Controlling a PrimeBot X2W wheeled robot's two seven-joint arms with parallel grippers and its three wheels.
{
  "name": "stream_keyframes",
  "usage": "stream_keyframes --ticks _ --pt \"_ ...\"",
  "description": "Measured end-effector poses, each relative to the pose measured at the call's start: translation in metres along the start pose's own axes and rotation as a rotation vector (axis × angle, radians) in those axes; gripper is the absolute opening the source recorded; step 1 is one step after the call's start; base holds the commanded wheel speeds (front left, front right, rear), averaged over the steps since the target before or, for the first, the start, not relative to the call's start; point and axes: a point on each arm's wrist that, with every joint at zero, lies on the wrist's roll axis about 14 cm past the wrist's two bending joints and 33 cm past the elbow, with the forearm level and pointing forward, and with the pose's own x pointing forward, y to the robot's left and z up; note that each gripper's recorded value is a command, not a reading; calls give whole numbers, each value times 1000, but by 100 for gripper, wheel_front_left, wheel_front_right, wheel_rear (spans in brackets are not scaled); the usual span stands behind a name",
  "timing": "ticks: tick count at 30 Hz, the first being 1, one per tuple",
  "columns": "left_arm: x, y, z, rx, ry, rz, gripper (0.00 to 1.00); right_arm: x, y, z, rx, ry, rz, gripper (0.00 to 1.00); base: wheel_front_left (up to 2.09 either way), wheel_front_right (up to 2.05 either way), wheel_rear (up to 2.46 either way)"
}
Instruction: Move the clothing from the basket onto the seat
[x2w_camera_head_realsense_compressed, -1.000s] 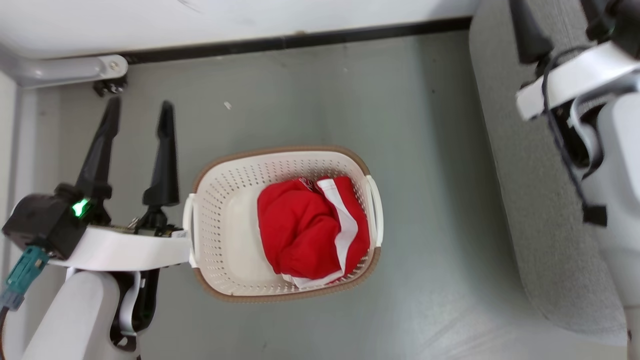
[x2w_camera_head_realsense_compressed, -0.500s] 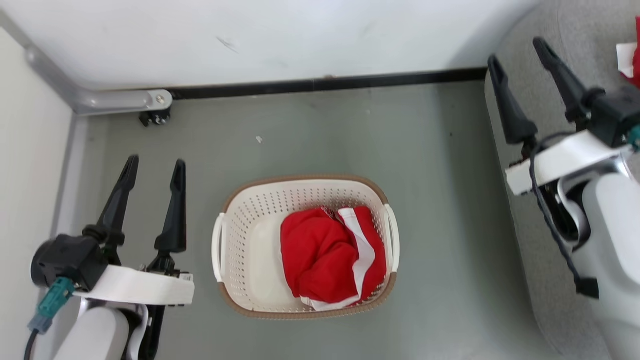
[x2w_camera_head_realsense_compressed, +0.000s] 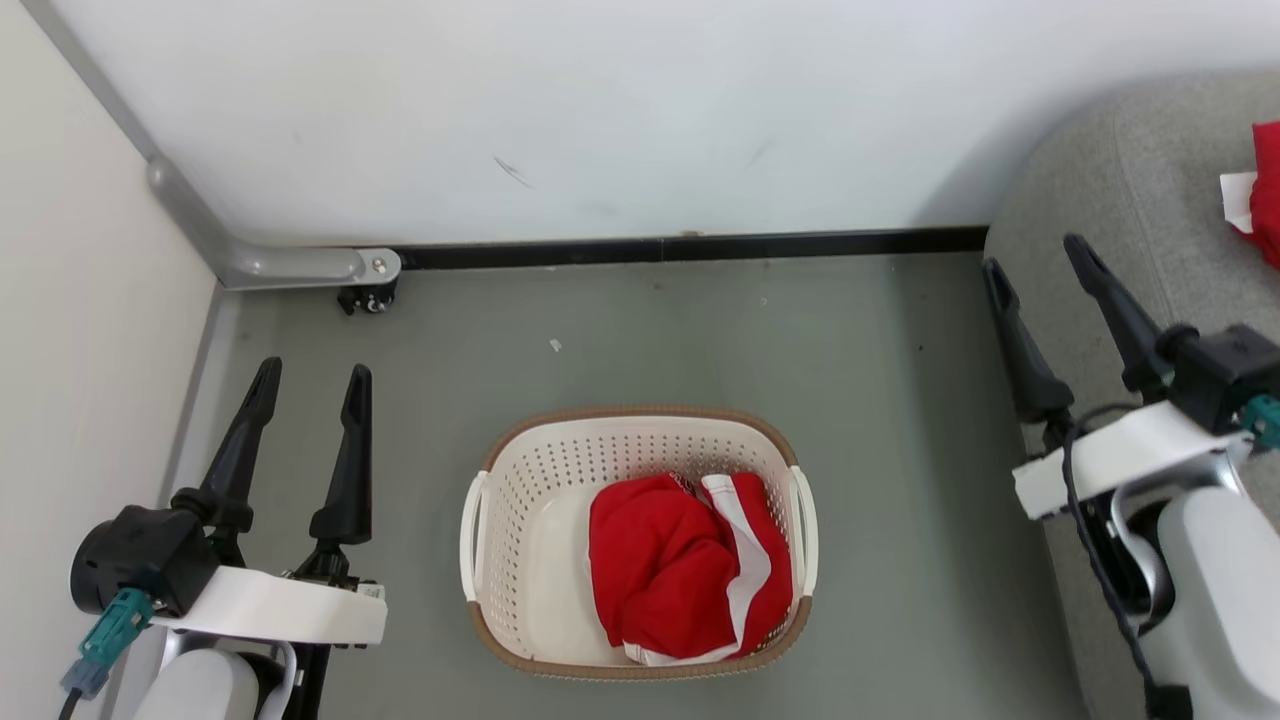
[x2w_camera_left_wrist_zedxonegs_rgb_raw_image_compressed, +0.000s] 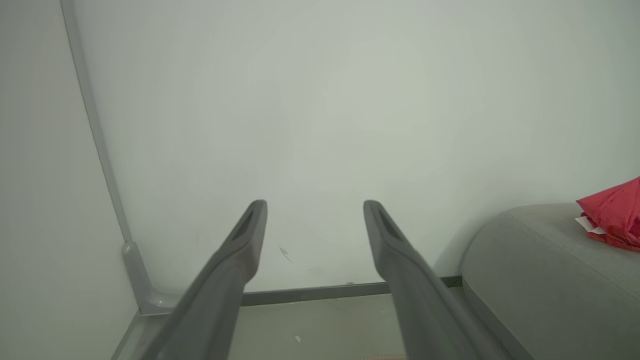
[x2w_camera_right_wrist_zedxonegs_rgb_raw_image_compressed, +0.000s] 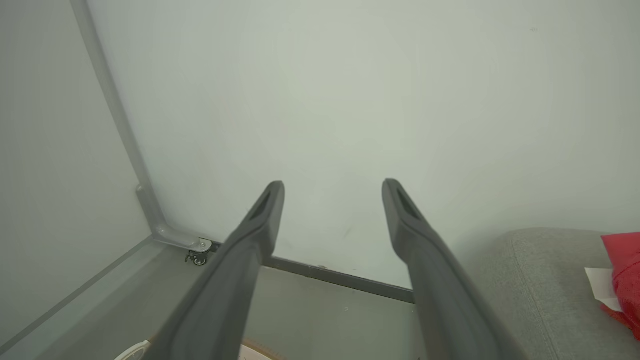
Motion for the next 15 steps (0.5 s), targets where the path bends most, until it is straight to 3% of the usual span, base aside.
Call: stream_keyframes --ticks 15 --pt "-44 14 7 1 7 50 100 -46 13 -2 41 39 -35 100 0 0 0"
